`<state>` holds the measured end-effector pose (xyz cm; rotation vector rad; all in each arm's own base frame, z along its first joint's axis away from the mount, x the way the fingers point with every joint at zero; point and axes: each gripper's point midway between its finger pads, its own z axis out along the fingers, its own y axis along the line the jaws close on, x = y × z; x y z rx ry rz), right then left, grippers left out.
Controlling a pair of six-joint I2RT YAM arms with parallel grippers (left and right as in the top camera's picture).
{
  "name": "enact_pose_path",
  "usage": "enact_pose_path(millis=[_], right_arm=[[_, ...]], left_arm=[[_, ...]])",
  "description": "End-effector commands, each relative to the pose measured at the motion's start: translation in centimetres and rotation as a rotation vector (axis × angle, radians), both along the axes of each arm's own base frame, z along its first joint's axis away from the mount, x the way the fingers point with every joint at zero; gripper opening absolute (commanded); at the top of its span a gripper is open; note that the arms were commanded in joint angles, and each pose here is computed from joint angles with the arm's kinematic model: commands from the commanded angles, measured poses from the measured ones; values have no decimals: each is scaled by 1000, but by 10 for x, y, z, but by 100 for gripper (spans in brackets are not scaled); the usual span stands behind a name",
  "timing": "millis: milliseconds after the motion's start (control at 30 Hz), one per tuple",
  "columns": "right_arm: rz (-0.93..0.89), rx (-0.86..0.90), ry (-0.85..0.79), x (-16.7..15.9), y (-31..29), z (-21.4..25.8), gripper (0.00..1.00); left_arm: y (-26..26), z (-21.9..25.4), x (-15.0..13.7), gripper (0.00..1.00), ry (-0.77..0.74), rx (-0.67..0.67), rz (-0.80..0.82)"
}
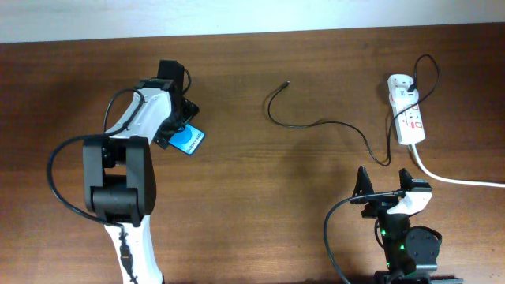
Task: Plug charger to phone and switch on socket
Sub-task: 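Grasp the blue phone by its bottom edge with the left gripper, then lift the phone with the left gripper and tilt it upright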
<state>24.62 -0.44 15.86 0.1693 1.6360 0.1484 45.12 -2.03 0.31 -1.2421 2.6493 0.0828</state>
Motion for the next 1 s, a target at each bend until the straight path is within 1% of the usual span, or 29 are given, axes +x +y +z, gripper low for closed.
enact_pose_path(millis=[0, 133, 167, 233, 267, 300, 400, 467, 500, 567, 633, 667, 733, 767, 833, 967], right_arm=[[4, -10, 2, 0, 1, -2, 98], [4, -10, 2, 0, 1, -2, 98], [4, -10, 2, 0, 1, -2, 99], [4, -10, 2, 0, 1, -2, 98], [4, -10, 2, 0, 1, -2, 99], [4, -10, 2, 0, 1, -2, 99], [4, -10, 2, 0, 1, -2, 99], [4, -10, 2, 0, 1, -2, 98], [4, -10, 2, 0, 1, -2, 98], [4, -10, 2, 0, 1, -2, 99], [4, -10, 2, 0, 1, -2, 99], [4, -10, 2, 0, 1, -2, 99], [4, -10, 2, 0, 1, -2, 98], [4, -10, 2, 0, 1, -2, 98], [4, -10, 2, 0, 1, -2, 98], [4, -10, 2, 0, 1, -2, 98]], left_arm=[[2, -13, -9, 99, 32, -3, 16], [2, -19, -16, 99, 52, -1, 16], [3, -24, -22, 100, 67, 1, 16], [3, -28, -27, 87, 83, 2, 16], [3, -29, -30, 77, 90, 0, 15], [2, -30, -31, 72, 95, -4, 14], [-2, -31, -33, 64, 105, -28, -2], [-6, -31, -33, 64, 112, -45, -52], [-7, -31, -33, 61, 116, -47, -77], [-12, -32, -34, 60, 125, -68, -155], [-22, -32, -36, 59, 139, -111, -295], [-25, -32, -37, 58, 145, -126, -339], [-34, -32, -46, 59, 178, -161, -448], [-35, -32, -48, 59, 188, -162, -478], [-38, -32, -52, 68, 201, -159, -524], [-40, -32, -53, 76, 205, -159, -532]])
